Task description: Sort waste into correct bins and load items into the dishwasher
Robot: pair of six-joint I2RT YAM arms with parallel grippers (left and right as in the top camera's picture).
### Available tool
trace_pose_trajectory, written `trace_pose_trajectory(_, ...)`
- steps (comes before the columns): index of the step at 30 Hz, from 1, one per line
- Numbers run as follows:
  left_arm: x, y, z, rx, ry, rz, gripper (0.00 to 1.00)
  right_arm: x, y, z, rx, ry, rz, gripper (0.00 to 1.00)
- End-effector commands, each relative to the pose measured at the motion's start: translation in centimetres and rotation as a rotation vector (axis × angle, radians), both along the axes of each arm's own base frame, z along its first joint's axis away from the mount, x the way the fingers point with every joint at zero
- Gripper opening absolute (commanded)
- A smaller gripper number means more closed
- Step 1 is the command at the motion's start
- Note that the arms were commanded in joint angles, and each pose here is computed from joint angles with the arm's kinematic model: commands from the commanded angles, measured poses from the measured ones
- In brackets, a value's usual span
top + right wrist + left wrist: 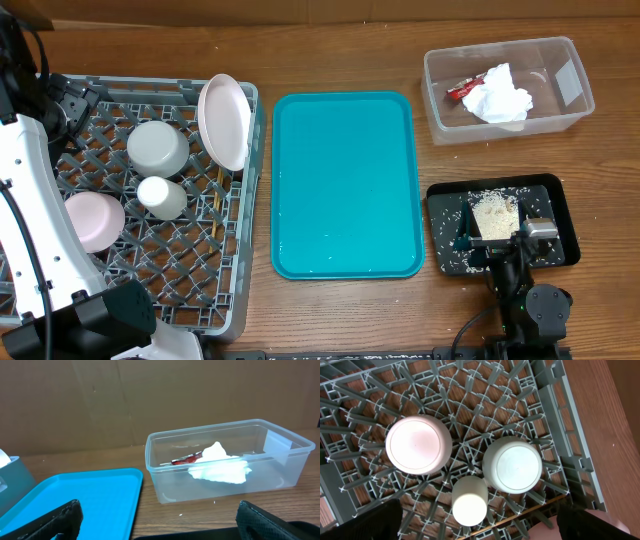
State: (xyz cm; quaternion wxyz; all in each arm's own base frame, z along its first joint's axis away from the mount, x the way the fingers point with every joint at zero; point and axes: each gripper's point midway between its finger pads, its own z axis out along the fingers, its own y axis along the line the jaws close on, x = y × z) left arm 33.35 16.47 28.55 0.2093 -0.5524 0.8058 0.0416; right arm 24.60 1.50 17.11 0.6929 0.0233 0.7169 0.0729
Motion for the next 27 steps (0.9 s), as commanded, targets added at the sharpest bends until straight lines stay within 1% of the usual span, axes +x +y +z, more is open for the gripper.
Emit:
trace_pose_trajectory(1, 0.0, 0.4, 0.3, 0.011, -0.007, 0.029, 1.00, 0.0, -0.3, -0.2, -0.007, -0.003, -0.013, 1.00)
trace_pose_trajectory(13, -0.9, -0.3, 0.1, 0.008, 0.032, 0.019, 1.00, 0.0, -0.3, -0.2, -0.007, -0.003, -0.013, 1.00)
trace_pose_trajectory(15, -1.4, -0.5, 0.4, 0.048, 0.057, 0.011, 1.00, 0.0, -0.3, -0.2, -0.007, -0.003, -0.013, 1.00)
trace_pose_trajectory(19, -2.4, -0.9, 0.6, 0.182, 0.102, -0.008, 1.00, 0.0, -0.3, -0.2, -0.007, -0.003, -0.013, 1.00)
trace_pose_trajectory(23, -1.8, -2.0, -0.3, 0.257, 0.048, -0.064, 1.00, 0.0, -0.2, -0.2, -0.007, -0.003, -0.013, 1.00)
trace_pose_trajectory(26, -0.7, -3.4, -1.8, 0.280, -0.025, -0.164, 1.00, 0.0, -0.3, -0.2, -0.007, -0.003, -0.013, 1.00)
trace_pose_trajectory(27, -0.1, -4.1, -2.5, 0.287, -0.062, -0.225, 1.00, 0.0, -0.3, -0.2, -0.007, -0.003, -0.013, 1.00)
